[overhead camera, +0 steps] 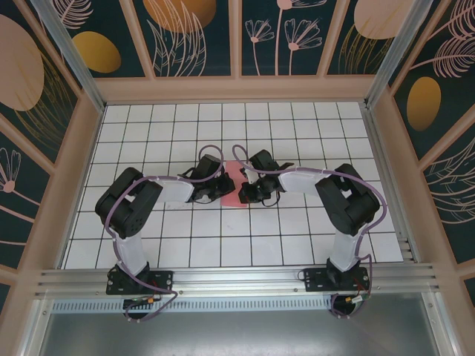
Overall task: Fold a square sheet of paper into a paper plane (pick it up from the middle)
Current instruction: Fold the triangle a second time at the center of the table.
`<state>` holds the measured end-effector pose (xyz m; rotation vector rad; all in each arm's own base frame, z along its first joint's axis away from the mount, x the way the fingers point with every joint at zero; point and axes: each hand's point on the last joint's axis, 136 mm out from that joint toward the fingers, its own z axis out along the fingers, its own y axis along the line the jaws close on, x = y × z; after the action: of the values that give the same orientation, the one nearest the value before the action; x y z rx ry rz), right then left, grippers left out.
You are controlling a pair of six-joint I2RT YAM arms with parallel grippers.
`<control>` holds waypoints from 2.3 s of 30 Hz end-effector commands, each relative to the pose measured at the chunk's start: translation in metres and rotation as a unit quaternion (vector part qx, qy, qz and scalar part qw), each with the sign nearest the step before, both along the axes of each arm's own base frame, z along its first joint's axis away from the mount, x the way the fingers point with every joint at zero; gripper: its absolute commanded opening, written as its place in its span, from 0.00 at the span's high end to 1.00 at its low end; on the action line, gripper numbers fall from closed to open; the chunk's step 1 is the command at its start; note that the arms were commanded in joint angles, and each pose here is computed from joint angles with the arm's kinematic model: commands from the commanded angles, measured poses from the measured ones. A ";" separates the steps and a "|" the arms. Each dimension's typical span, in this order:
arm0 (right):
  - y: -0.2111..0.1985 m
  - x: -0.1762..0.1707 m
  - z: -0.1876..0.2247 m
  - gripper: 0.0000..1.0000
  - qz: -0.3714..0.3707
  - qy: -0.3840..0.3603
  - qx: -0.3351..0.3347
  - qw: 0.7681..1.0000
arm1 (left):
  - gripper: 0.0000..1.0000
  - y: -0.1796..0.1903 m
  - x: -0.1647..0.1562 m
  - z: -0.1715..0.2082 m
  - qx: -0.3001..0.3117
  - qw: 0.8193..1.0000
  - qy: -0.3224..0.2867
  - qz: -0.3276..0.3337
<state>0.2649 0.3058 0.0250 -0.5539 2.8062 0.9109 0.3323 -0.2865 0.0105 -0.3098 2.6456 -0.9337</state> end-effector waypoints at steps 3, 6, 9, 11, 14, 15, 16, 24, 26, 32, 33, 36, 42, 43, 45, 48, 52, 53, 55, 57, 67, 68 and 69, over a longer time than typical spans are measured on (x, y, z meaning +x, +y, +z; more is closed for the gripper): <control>-0.006 -0.005 -0.011 0.94 0.013 0.010 -0.024 1.000 | 0.90 0.054 -0.039 -0.068 0.129 0.986 0.096 0.036; -0.010 -0.008 -0.014 0.94 0.015 0.015 -0.029 0.999 | 0.90 0.055 -0.039 -0.069 0.131 0.986 0.097 0.036; -0.013 -0.009 -0.018 0.94 0.015 0.017 -0.037 0.999 | 0.90 0.056 -0.039 -0.069 0.134 0.985 0.097 0.038; -0.015 -0.009 -0.019 0.94 0.014 0.016 -0.043 0.999 | 0.91 0.057 -0.039 -0.069 0.136 0.985 0.097 0.040; -0.018 -0.009 -0.020 0.94 0.014 0.015 -0.050 0.999 | 0.91 0.059 -0.039 -0.070 0.140 0.984 0.098 0.041; -0.019 -0.009 -0.020 0.94 0.015 0.014 -0.053 0.998 | 0.91 0.059 -0.039 -0.070 0.141 0.984 0.097 0.041; -0.020 -0.011 -0.021 0.94 0.017 0.014 -0.054 0.998 | 0.90 0.059 -0.040 -0.071 0.142 0.984 0.098 0.041; -0.034 -0.029 -0.028 0.95 0.019 0.036 -0.066 0.997 | 0.90 0.061 -0.041 -0.073 0.146 0.983 0.101 0.043; -0.038 -0.037 -0.029 0.95 0.015 0.045 -0.064 0.997 | 0.91 0.061 -0.041 -0.073 0.146 0.983 0.101 0.043; -0.039 -0.037 -0.010 0.95 0.003 0.033 -0.040 0.999 | 0.90 0.061 -0.041 -0.072 0.145 0.984 0.099 0.040; -0.037 -0.032 -0.003 0.95 0.002 0.022 -0.032 0.999 | 0.91 0.060 -0.041 -0.072 0.144 0.984 0.098 0.041; -0.026 -0.013 0.019 0.95 -0.005 -0.013 -0.010 1.000 | 0.91 0.058 -0.040 -0.070 0.138 0.985 0.097 0.039; -0.004 0.004 0.031 0.95 -0.004 -0.029 0.028 0.999 | 0.90 0.055 -0.038 -0.067 0.131 0.986 0.093 0.038; -0.003 0.006 0.027 0.95 -0.005 -0.028 0.025 0.999 | 0.91 0.054 -0.038 -0.066 0.129 0.987 0.093 0.038; -0.001 0.009 0.021 0.95 -0.007 -0.024 0.022 0.999 | 0.91 0.054 -0.037 -0.066 0.128 0.987 0.093 0.038; 0.003 0.013 0.018 0.95 -0.005 -0.022 0.023 0.999 | 0.91 0.053 -0.037 -0.066 0.125 0.987 0.093 0.037; -0.001 0.008 0.004 0.95 0.005 -0.006 0.004 1.000 | 0.91 0.053 -0.037 -0.065 0.125 0.987 0.092 0.037; -0.004 0.006 0.000 0.95 0.005 -0.002 -0.003 1.000 | 0.91 0.052 -0.036 -0.065 0.125 0.987 0.092 0.036; -0.010 -0.001 -0.009 0.95 0.006 0.010 -0.016 1.000 | 0.91 0.053 -0.037 -0.065 0.125 0.987 0.093 0.038; -0.015 -0.007 -0.013 0.96 0.006 0.020 -0.021 1.000 | 0.91 0.052 -0.036 -0.065 0.125 0.987 0.092 0.037; -0.034 -0.026 -0.020 0.96 -0.004 0.045 -0.032 0.998 | 0.91 0.048 -0.031 -0.057 0.117 0.989 0.082 0.033; -0.035 -0.027 -0.020 0.96 -0.005 0.045 -0.033 0.998 | 0.91 0.047 -0.030 -0.055 0.115 0.990 0.077 0.031; -0.035 -0.027 -0.020 0.96 -0.006 0.045 -0.032 0.998 | 0.91 0.044 -0.028 -0.053 0.111 0.991 0.072 0.027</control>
<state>0.2586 0.2903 0.0173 -0.5377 2.8200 0.9206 0.3326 -0.2869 0.0110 -0.3193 2.6470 -0.9226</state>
